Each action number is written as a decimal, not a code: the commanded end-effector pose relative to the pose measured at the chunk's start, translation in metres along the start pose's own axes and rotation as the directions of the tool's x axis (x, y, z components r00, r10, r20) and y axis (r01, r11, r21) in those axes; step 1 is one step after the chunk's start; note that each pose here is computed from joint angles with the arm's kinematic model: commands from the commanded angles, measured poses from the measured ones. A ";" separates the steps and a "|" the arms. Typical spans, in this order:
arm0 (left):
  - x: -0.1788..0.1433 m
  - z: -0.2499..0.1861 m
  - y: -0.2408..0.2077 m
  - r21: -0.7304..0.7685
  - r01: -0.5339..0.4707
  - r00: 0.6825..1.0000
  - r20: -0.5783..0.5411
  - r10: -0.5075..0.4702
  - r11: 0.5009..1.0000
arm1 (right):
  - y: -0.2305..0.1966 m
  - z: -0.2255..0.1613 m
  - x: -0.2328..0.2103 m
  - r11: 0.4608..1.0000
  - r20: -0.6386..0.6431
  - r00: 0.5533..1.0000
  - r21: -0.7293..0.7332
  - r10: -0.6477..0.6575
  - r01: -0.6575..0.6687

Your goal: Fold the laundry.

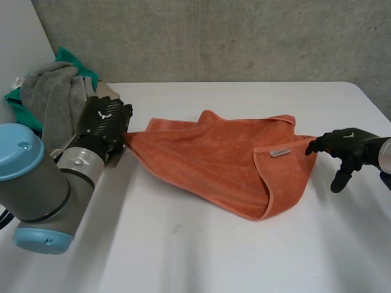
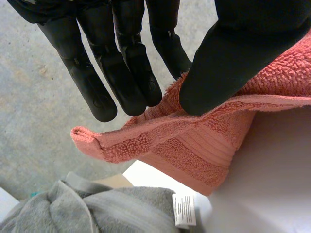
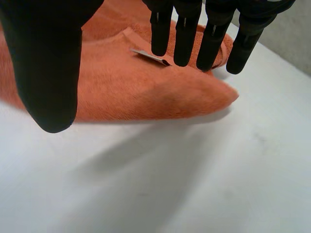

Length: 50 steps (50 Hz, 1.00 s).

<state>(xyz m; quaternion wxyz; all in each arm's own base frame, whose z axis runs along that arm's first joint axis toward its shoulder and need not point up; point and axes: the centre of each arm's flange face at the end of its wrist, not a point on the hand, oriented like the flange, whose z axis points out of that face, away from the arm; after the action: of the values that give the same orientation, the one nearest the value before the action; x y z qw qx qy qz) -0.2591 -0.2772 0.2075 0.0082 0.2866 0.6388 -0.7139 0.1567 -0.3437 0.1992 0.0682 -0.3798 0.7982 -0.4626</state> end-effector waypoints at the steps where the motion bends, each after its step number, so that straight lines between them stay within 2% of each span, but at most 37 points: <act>1: -0.012 -0.005 -0.004 -0.005 0.000 1.000 0.007 0.000 1.000 | -0.018 0.001 0.002 0.967 -0.075 0.970 0.085 -0.233 0.239; 14: -0.013 -0.010 -0.002 -0.030 0.009 1.000 -0.008 -0.009 1.000 | -0.048 0.060 -0.056 0.864 -0.028 0.905 0.287 -0.424 0.413; 22: -0.012 -0.012 0.001 -0.042 0.009 1.000 -0.015 -0.010 0.999 | -0.040 0.100 -0.088 0.861 0.073 0.886 0.282 -0.459 0.423; 31: -0.017 -0.012 -0.002 -0.031 0.009 1.000 0.002 -0.009 0.999 | -0.023 0.132 -0.091 0.867 0.065 0.880 0.223 -0.470 0.446; 34: -0.020 -0.012 -0.005 -0.022 0.006 1.000 0.008 -0.006 1.000 | -0.030 0.129 -0.083 0.853 0.004 0.870 0.202 -0.493 0.482; 38: -0.024 -0.012 -0.012 -0.001 0.003 1.000 0.022 -0.003 1.000 | -0.063 0.096 -0.068 0.845 -0.101 0.870 0.209 -0.483 0.493; 43: -0.036 -0.011 -0.018 0.017 -0.002 0.998 0.056 0.001 1.000 | -0.078 0.060 -0.062 0.850 -0.138 0.873 0.199 -0.468 0.488; 50: -0.039 -0.022 -0.024 -0.002 0.002 0.999 0.052 -0.001 1.000 | -0.069 -0.007 -0.021 0.896 -0.188 0.893 0.108 -0.408 0.432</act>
<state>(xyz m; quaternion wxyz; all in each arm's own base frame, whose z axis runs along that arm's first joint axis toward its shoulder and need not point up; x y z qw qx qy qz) -0.2306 -0.2744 0.2410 0.0245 0.2664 0.6320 -0.7273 0.2562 -0.3649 0.2216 -0.0503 -0.5272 0.6307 -0.5672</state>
